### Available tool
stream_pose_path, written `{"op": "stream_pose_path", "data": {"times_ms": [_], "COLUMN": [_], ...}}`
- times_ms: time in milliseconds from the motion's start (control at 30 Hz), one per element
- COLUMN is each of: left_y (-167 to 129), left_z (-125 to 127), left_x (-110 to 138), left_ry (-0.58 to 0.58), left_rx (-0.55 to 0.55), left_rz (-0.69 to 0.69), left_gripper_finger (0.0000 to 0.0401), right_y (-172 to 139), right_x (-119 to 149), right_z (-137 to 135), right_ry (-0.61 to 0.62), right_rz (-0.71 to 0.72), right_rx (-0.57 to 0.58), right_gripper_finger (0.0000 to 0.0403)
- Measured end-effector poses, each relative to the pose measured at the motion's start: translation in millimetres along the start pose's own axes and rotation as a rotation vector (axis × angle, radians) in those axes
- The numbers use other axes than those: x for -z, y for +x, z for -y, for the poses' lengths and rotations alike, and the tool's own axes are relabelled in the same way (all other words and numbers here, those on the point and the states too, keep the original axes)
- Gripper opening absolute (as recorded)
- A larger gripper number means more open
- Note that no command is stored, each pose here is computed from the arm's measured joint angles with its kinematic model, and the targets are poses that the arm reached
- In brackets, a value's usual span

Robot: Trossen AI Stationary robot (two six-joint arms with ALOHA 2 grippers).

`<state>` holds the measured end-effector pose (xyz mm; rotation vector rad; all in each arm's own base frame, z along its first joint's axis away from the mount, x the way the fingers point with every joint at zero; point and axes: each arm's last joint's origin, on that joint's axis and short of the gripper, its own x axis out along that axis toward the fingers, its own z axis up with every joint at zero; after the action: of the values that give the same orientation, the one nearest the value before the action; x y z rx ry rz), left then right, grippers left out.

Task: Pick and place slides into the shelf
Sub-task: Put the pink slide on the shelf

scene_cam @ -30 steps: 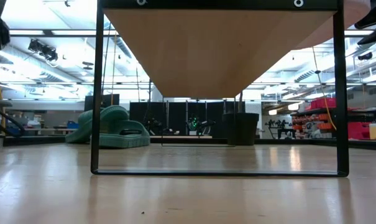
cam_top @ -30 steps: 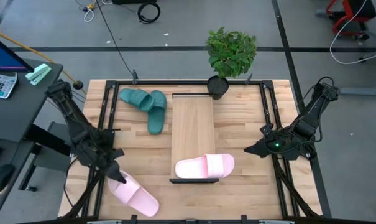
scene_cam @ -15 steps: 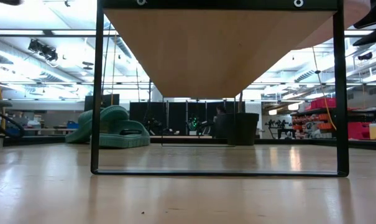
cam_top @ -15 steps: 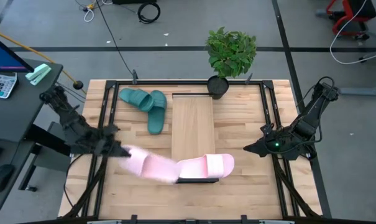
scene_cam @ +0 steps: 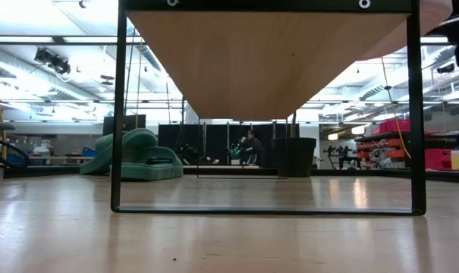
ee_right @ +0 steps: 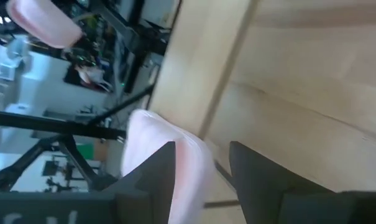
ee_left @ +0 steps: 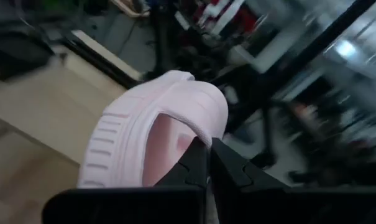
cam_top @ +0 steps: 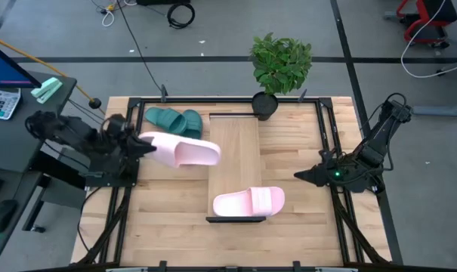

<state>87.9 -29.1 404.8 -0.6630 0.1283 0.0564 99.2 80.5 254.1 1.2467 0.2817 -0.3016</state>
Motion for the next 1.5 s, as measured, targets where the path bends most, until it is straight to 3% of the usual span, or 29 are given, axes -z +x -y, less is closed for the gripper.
{"op": "stream_pose_path", "data": {"times_ms": [267, 433, 567, 700, 800, 933, 1033, 1233, 1500], "left_y": [16, 33, 60, 91, 111, 133, 149, 172, 177], "left_z": [37, 45, 45, 43, 40, 35, 34, 32, 33], "left_x": [-54, -77, -91, -103, -112, -122, -129, -137, -133], "left_ry": [0.315, 0.43, 0.486, 0.536, 0.572, 0.63, 0.666, 0.66, 0.547], "left_rx": [-0.055, -0.121, -0.116, -0.024, 0.008, -0.02, -0.024, -0.039, -0.064], "left_rz": [-0.104, -0.241, -0.339, -0.404, -0.451, -0.497, -0.497, -0.508, -0.528], "left_gripper_finger": [0.0008, 0.0008, 0.0008, 0.0008, 0.0008, 0.0008, 0.0008, 0.0008, 0.0008], "right_y": [5, 4, -6, -16, -18, -16, -9, 14, 38], "right_x": [-12, -35, -58, -79, -90, -104, -113, -129, -131], "right_z": [-29, -57, -87, -124, -147, -173, -188, -199, -198], "right_ry": [-0.083, -0.227, -0.403, -0.613, -0.752, -0.812, -0.898, -1.096, -1.193], "right_rz": [0.148, 0.352, 0.46, 0.475, 0.399, 0.223, 0.181, 0.202, 0.159], "right_rx": [-0.185, -0.309, -0.315, -0.263, -0.167, -0.085, -0.009, 0.166, 0.22], "right_gripper_finger": [0.0158, 0.0158, 0.0158, 0.0158, 0.0161, 0.017, 0.0179, 0.0182, 0.0144]}}
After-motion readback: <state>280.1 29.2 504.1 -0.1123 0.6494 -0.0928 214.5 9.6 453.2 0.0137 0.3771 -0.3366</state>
